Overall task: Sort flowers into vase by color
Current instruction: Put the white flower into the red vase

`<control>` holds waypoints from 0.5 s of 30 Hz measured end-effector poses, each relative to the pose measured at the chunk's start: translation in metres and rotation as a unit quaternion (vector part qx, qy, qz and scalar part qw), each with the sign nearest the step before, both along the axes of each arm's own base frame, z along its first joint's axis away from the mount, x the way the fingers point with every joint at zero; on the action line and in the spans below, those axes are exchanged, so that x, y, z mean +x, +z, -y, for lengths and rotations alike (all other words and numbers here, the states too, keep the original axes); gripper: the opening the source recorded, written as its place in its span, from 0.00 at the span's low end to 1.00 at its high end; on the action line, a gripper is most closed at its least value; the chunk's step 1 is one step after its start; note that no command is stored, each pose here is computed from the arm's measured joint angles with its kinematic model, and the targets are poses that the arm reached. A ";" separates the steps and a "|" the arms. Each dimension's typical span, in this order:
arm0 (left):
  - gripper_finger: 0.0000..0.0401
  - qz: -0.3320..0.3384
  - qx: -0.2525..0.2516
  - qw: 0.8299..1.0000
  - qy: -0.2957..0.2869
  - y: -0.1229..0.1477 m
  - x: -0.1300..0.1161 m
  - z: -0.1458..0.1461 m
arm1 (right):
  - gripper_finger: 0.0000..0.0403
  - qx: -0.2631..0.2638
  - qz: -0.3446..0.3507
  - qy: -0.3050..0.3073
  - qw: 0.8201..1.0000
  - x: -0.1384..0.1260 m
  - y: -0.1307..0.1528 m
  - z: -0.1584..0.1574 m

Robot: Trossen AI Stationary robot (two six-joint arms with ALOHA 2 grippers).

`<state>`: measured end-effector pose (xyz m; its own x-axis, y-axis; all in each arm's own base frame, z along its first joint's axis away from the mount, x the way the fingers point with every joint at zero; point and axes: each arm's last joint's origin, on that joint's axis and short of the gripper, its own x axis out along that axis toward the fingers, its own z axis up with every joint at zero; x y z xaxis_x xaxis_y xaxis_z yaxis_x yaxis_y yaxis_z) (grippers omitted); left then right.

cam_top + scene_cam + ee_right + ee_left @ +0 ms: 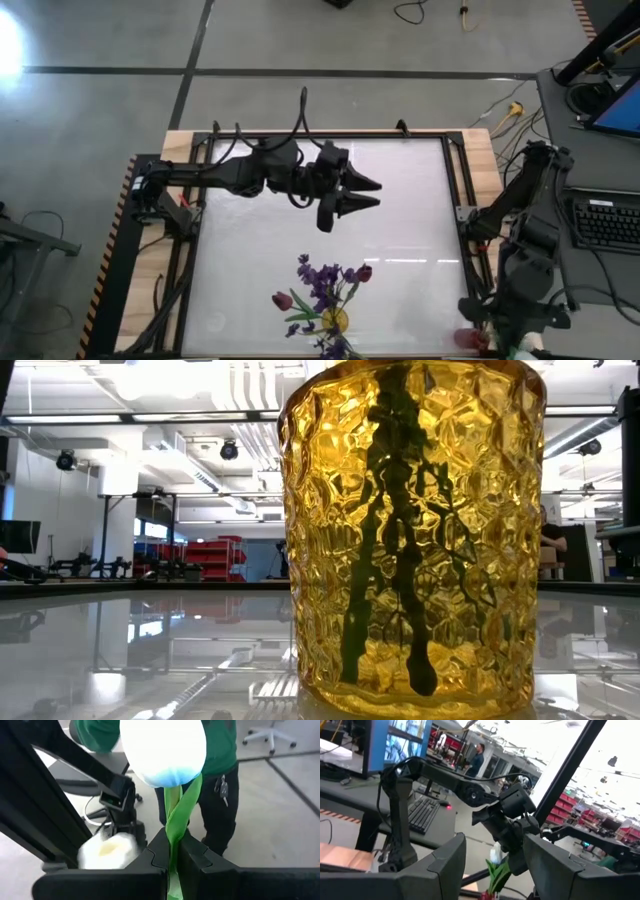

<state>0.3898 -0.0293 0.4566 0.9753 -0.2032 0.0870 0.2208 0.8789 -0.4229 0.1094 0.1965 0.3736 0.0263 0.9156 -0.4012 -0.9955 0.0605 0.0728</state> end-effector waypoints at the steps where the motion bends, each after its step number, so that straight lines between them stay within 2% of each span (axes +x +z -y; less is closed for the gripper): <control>1: 0.47 -0.004 0.000 1.000 -0.001 -0.001 0.000 0.000 | 0.03 -0.005 -0.005 -0.001 1.000 0.000 -0.004 0.000; 6: 0.46 -0.005 0.003 1.000 -0.014 -0.001 0.000 0.001 | 0.03 -0.014 -0.044 -0.017 0.999 0.000 -0.014 -0.001; 9: 0.46 -0.003 0.009 1.000 -0.014 -0.001 0.000 0.001 | 0.03 0.007 -0.038 -0.019 0.999 0.001 -0.010 -0.001; 15: 0.46 -0.003 0.025 1.000 -0.009 -0.001 0.000 -0.001 | 0.03 0.008 -0.040 -0.020 0.999 0.000 -0.009 0.000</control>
